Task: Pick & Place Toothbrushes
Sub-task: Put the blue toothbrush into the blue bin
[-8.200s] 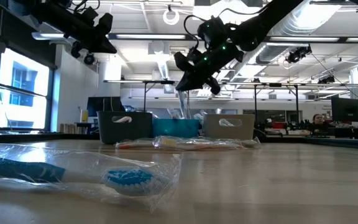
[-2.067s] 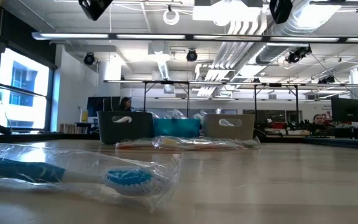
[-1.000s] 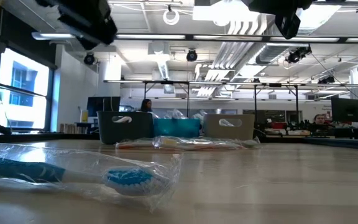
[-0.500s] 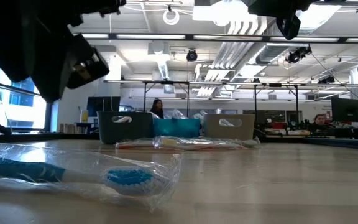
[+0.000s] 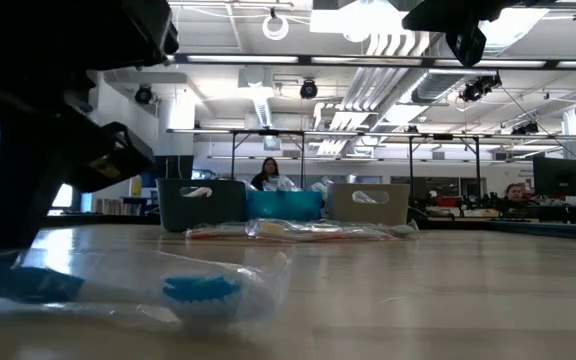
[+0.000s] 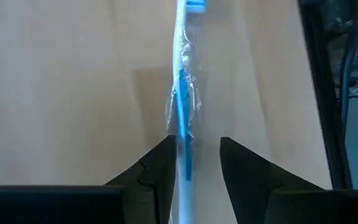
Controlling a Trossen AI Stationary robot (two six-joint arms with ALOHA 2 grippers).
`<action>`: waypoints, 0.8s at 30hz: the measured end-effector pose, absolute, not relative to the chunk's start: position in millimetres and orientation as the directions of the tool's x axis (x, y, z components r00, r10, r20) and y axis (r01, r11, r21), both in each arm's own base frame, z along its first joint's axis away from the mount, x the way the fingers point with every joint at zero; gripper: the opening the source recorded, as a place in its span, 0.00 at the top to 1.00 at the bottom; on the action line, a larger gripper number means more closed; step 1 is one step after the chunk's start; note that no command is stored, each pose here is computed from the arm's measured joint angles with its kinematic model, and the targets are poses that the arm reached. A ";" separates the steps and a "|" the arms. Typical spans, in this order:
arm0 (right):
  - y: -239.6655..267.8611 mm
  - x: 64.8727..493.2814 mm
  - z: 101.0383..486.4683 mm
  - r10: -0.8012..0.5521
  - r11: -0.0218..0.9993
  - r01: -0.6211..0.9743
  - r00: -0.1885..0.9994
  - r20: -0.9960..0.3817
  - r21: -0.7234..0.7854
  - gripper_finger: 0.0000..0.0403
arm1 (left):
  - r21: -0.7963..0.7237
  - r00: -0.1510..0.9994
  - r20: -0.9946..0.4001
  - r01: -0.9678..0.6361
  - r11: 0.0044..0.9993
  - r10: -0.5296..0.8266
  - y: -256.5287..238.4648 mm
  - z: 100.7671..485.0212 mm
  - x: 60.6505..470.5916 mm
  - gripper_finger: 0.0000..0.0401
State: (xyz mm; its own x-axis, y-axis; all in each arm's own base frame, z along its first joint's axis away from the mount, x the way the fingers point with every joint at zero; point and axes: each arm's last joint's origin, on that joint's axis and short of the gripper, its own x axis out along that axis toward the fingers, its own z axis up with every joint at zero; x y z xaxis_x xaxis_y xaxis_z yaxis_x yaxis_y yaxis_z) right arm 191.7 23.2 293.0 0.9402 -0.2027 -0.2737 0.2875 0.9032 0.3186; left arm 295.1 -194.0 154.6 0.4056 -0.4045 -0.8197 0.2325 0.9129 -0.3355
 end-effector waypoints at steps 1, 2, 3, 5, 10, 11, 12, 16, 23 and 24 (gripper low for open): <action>23.2 191.6 292.9 -0.203 0.903 0.288 0.940 -0.275 0.318 1.00 | -0.335 0.405 -0.821 0.230 0.914 -0.403 -196.3 152.1 295.1 0.69; 23.2 191.7 292.9 -0.203 0.903 0.288 0.940 -0.274 0.318 1.00 | -0.326 0.401 -0.829 0.220 0.920 -0.389 -197.9 149.4 293.9 0.69; 23.2 191.7 292.9 -0.203 0.903 0.288 0.940 -0.274 0.318 1.00 | -0.321 0.401 -0.834 0.207 0.924 -0.379 -199.2 146.8 293.4 0.69; 23.2 191.6 292.9 -0.203 0.903 0.288 0.940 -0.275 0.318 1.00 | -0.316 0.408 -0.837 0.182 0.931 -0.364 -200.8 143.6 294.6 0.69; 23.2 191.5 292.5 -0.203 0.904 0.289 0.939 -0.278 0.316 1.00 | -0.318 0.405 -0.842 0.159 0.935 -0.355 -200.8 138.6 296.2 0.69; 23.2 191.5 292.5 -0.203 0.904 0.289 0.939 -0.278 0.316 1.00 | -0.316 0.407 -0.842 0.159 0.935 -0.354 -200.8 138.6 296.2 0.69; 23.2 191.5 292.5 -0.203 0.904 0.289 0.939 -0.278 0.316 1.00 | -0.313 0.408 -0.843 0.157 0.937 -0.351 -200.7 138.2 296.2 0.70; 23.2 191.5 292.5 -0.203 0.904 0.289 0.939 -0.279 0.316 1.00 | -0.299 0.415 -0.846 0.150 0.942 -0.334 -200.1 137.5 296.2 0.74; 23.2 191.4 292.2 -0.203 0.904 0.290 0.938 -0.281 0.315 1.00 | -0.299 0.415 -0.847 0.145 0.943 -0.332 -199.7 136.6 296.3 0.91; 23.2 191.4 292.2 -0.203 0.904 0.290 0.938 -0.281 0.315 1.00 | -0.302 0.418 -0.844 0.147 0.942 -0.336 -199.9 137.0 296.7 0.94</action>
